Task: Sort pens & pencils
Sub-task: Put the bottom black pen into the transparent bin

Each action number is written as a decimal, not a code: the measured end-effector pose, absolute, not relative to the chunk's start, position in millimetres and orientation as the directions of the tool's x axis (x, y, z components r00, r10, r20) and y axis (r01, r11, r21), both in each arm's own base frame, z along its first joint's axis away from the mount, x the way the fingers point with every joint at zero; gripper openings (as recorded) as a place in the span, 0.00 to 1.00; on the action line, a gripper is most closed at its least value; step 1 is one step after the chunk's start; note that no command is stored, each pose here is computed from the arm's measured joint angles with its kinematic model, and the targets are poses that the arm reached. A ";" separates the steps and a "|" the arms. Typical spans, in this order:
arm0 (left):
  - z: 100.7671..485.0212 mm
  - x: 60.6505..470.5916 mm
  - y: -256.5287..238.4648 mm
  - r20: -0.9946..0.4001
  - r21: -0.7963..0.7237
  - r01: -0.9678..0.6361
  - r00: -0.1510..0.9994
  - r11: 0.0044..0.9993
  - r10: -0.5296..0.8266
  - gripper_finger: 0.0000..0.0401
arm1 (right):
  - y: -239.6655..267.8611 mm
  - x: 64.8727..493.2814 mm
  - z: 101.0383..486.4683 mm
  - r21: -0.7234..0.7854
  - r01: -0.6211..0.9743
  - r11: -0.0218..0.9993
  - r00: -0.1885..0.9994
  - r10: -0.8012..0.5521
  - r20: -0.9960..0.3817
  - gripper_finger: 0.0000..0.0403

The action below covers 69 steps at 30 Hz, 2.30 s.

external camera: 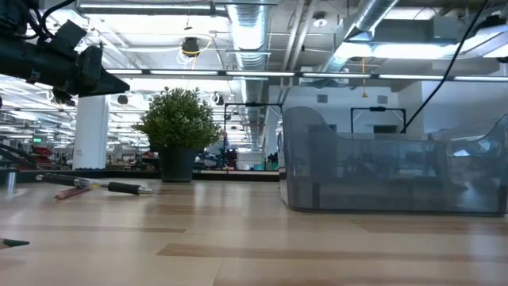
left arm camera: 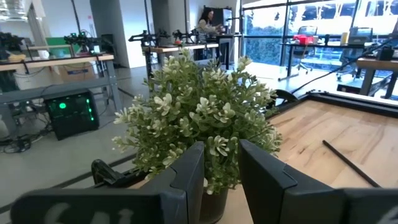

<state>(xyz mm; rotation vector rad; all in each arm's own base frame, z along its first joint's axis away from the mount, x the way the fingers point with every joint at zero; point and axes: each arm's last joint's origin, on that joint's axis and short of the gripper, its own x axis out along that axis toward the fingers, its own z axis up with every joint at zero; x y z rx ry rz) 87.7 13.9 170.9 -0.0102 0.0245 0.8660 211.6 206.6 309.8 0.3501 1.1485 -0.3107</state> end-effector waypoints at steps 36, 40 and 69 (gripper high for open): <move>170.9 87.7 13.9 -0.026 -0.009 -0.761 0.648 0.648 0.761 0.23 | 275.0 254.8 207.6 0.144 0.533 0.834 0.255 0.004 -0.967 0.53; 170.9 87.7 13.9 -0.026 -0.010 -0.761 0.648 0.648 0.761 0.23 | 274.5 255.2 207.5 0.143 0.534 0.833 0.257 0.002 -0.966 0.52; 170.9 87.8 13.8 -0.027 -0.008 -0.761 0.648 0.648 0.761 0.23 | 289.8 263.8 171.3 0.111 0.395 0.912 0.209 0.028 -0.978 0.44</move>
